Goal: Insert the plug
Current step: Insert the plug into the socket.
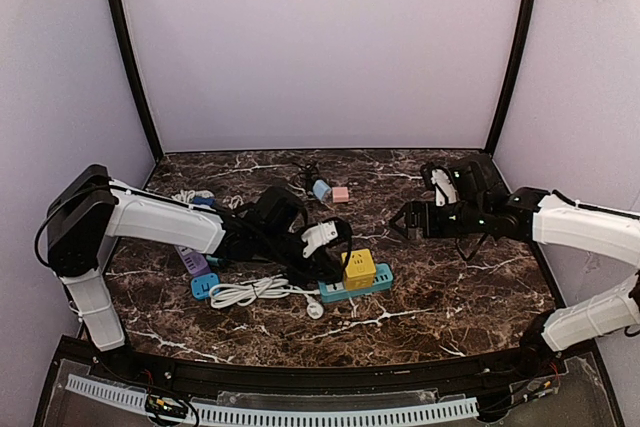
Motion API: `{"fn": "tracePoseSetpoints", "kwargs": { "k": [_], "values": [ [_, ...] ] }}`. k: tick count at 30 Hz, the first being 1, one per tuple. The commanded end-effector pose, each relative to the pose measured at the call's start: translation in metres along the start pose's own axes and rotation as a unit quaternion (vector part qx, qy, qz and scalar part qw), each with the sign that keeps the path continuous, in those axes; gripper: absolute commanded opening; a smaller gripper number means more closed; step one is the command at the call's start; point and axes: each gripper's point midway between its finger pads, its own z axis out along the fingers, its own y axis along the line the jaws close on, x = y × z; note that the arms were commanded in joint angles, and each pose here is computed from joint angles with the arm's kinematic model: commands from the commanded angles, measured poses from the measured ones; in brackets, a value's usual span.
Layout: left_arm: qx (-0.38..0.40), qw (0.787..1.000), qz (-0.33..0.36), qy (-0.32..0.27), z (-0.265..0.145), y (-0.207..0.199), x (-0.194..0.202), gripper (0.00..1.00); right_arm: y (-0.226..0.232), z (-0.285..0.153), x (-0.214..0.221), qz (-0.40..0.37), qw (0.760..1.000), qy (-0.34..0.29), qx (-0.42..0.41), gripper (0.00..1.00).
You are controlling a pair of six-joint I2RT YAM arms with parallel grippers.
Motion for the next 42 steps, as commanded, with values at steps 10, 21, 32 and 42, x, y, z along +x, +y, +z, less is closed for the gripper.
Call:
{"fn": "tracePoseSetpoints", "kwargs": {
  "k": [10,21,32,42],
  "values": [
    [0.033,0.982,-0.030,0.181,0.023,-0.001,0.098,0.01,-0.007,0.001,0.002,0.010,1.000,-0.006,0.013,0.99],
    [0.041,0.981,-0.004,0.191,0.024,-0.003,0.108,0.27,-0.007,0.007,-0.004,-0.004,1.000,0.003,0.027,0.99],
    [0.000,0.997,0.069,0.027,-0.019,0.015,0.001,0.99,0.006,-0.002,-0.016,-0.012,1.000,-0.023,0.015,0.99],
    [-0.052,0.997,0.057,0.000,-0.088,0.017,-0.013,0.99,0.027,-0.011,-0.030,-0.055,0.998,-0.044,0.002,0.94]
  ]
}}
